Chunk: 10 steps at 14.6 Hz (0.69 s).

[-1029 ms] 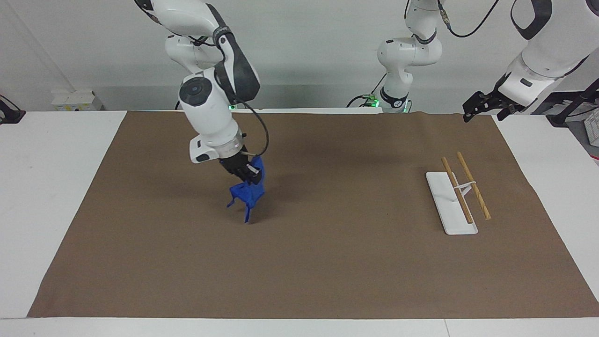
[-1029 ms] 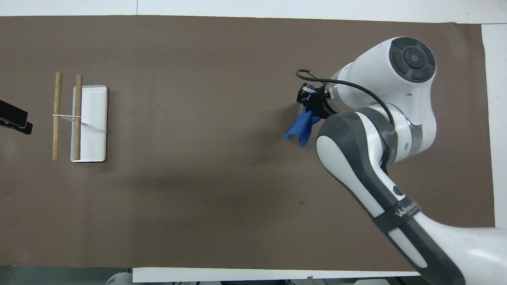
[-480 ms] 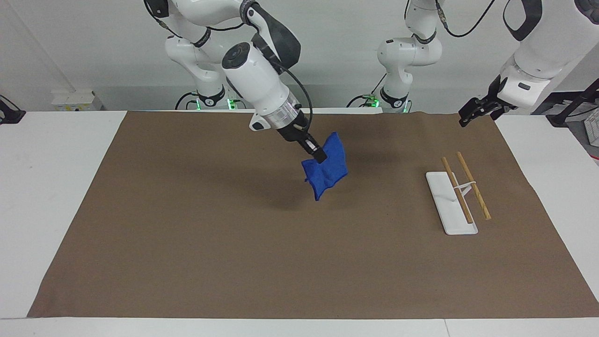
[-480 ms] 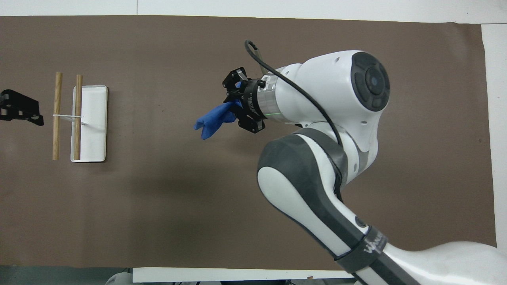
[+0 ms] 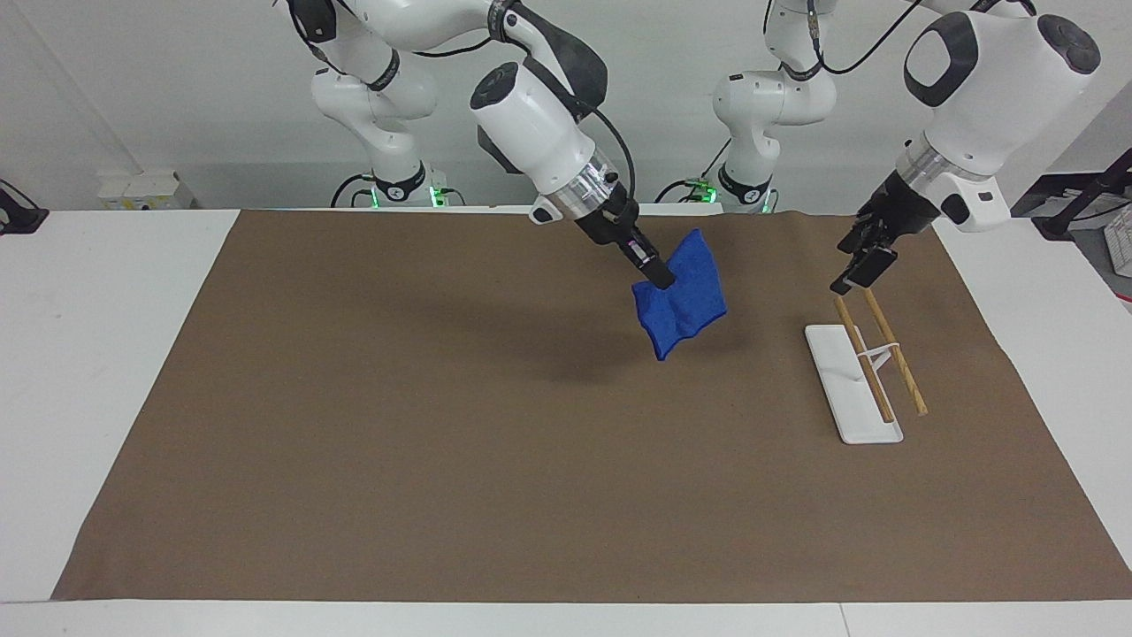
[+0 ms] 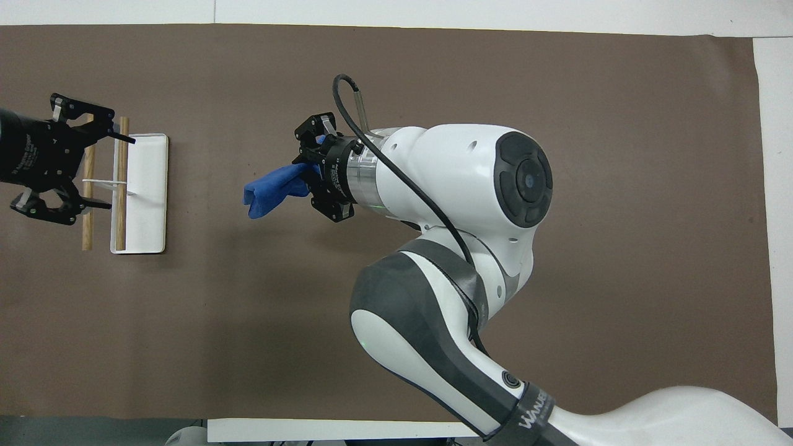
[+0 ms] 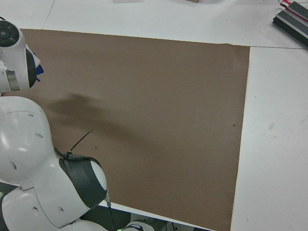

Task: Right arm passes towel to left arm to hang
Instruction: 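Carry the towel with the right gripper while the left gripper reaches toward it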

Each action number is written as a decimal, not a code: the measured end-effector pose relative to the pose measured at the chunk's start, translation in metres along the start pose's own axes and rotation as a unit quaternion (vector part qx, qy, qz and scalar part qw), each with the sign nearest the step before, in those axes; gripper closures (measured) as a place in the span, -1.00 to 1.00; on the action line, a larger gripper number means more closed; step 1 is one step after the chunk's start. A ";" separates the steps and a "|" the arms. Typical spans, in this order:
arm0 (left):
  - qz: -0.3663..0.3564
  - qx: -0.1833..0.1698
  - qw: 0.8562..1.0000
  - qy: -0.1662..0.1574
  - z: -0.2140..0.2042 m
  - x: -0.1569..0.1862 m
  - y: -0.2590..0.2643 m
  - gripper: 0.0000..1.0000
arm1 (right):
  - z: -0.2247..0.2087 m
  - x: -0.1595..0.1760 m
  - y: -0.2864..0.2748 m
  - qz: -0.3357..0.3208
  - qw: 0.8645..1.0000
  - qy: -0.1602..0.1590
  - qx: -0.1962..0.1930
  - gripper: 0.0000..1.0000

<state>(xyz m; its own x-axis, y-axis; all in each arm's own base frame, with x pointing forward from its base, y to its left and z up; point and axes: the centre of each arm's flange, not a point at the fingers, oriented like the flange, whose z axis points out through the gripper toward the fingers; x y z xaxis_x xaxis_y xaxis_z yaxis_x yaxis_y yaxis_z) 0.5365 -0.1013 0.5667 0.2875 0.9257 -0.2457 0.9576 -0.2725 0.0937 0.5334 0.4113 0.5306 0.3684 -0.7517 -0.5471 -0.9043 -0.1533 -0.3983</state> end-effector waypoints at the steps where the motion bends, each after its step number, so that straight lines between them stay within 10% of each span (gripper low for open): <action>1: -0.054 -0.006 0.999 -0.004 0.010 -0.007 0.002 -1.00 | 0.000 -0.002 0.000 0.000 1.000 -0.002 0.000 0.73; 10: -0.124 -0.021 0.992 -0.013 0.059 -0.088 -0.022 -1.00 | 0.003 -0.004 0.000 -0.001 1.000 -0.006 -0.003 0.73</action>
<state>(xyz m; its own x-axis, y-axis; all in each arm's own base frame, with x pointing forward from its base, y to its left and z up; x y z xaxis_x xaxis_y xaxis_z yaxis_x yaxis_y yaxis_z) 0.4909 -0.1925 0.5297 0.0432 0.9558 -0.2908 0.9975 -0.0249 0.0666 0.5326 0.4161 0.5302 0.3719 -0.7438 -0.5553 -0.9050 -0.1575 -0.3952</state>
